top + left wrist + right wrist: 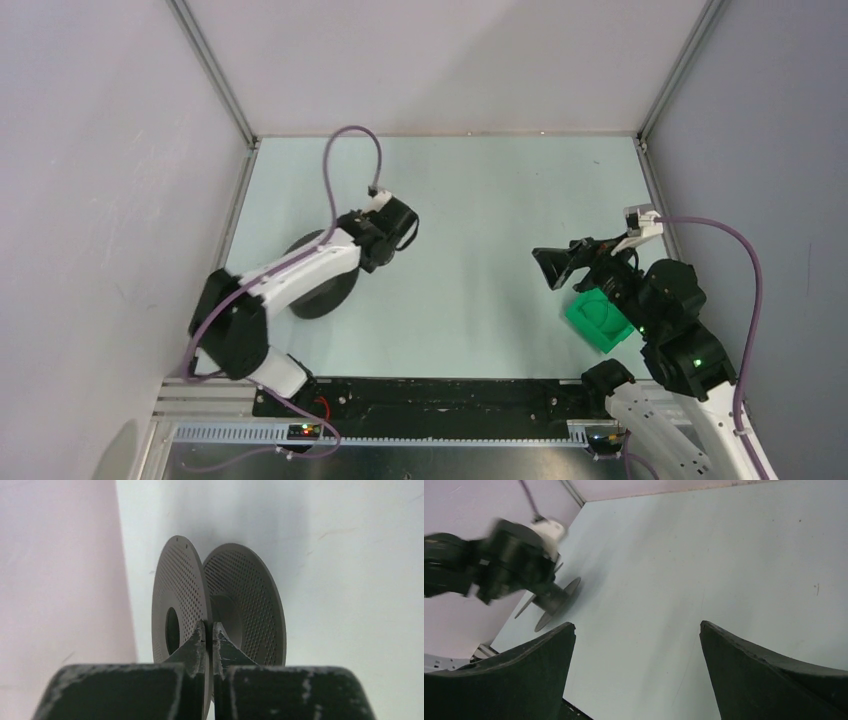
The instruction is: Wrap the cables
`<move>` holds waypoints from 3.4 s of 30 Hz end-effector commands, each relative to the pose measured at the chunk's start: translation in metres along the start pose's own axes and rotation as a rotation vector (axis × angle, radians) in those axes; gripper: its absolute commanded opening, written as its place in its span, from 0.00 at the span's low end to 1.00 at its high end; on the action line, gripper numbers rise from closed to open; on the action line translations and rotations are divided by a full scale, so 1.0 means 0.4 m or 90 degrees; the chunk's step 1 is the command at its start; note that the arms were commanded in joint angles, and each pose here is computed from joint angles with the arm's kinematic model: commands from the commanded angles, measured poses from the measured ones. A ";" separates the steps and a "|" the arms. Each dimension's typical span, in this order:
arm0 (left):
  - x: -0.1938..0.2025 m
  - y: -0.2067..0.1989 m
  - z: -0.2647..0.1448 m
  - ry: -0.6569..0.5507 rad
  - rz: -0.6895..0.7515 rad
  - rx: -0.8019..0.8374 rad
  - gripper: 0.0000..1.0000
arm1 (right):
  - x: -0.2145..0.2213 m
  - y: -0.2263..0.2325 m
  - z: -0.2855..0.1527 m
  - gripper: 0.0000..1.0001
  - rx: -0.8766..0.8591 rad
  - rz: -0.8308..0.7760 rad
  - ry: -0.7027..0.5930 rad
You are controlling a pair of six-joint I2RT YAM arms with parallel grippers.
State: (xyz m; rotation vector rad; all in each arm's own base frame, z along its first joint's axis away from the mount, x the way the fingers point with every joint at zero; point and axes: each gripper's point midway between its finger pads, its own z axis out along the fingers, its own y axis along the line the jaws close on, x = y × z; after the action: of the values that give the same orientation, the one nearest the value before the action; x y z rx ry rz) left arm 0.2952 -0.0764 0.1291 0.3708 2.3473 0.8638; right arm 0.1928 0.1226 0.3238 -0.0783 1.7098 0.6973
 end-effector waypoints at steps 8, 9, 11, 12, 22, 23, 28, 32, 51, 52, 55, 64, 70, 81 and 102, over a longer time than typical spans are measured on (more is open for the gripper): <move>-0.184 -0.035 -0.279 -0.159 -0.166 0.401 0.00 | 0.067 -0.045 0.023 0.99 0.069 0.077 0.065; -0.187 -0.049 -0.289 -0.160 -0.161 0.426 0.00 | 0.065 -0.047 0.023 0.98 0.073 0.077 0.063; -0.196 -0.064 -0.301 -0.168 -0.150 0.452 0.00 | 0.063 -0.050 0.023 0.98 0.078 0.080 0.058; -0.203 -0.070 -0.301 -0.174 -0.148 0.459 0.00 | 0.064 -0.052 0.022 0.98 0.082 0.084 0.059; -0.226 -0.090 -0.304 -0.188 -0.147 0.509 0.38 | 0.099 -0.131 0.015 0.96 0.202 0.137 0.069; -0.221 -0.089 -0.298 -0.184 -0.147 0.509 0.39 | 0.100 -0.137 0.013 0.95 0.215 0.155 0.066; -0.191 -0.083 -0.278 -0.176 -0.138 0.499 0.43 | 0.145 -0.205 -0.008 0.84 0.318 0.211 0.095; -0.163 -0.076 -0.271 -0.175 -0.130 0.492 0.45 | 0.182 -0.269 -0.042 0.70 0.406 0.233 0.125; -0.127 -0.026 -0.269 -0.215 -0.179 0.457 0.49 | 0.304 -0.511 -0.121 0.46 0.649 0.446 0.139; -0.129 -0.019 -0.274 -0.222 -0.186 0.457 0.49 | 0.309 -0.514 -0.116 0.46 0.650 0.470 0.135; -0.132 -0.016 -0.288 -0.234 -0.198 0.471 0.51 | 0.326 -0.537 -0.122 0.46 0.684 0.535 0.114; -0.124 -0.027 -0.299 -0.238 -0.191 0.494 0.52 | 0.360 -0.608 -0.160 0.49 0.787 0.664 0.019; -0.118 -0.020 -0.298 -0.243 -0.190 0.483 0.53 | 0.371 -0.650 -0.148 0.49 0.812 0.720 -0.011; -0.119 -0.015 -0.294 -0.246 -0.185 0.474 0.54 | 0.453 -0.696 -0.123 0.49 0.851 0.802 0.018; -0.116 -0.013 -0.281 -0.241 -0.182 0.458 0.54 | 0.385 -0.696 -0.127 0.00 0.825 0.764 -0.055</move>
State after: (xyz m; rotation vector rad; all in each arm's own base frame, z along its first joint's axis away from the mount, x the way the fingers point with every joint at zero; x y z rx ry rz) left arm 0.2556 -0.1572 0.2067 0.4281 2.2383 -0.2127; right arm 0.2185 -0.0679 0.0501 1.9807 1.7905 0.2759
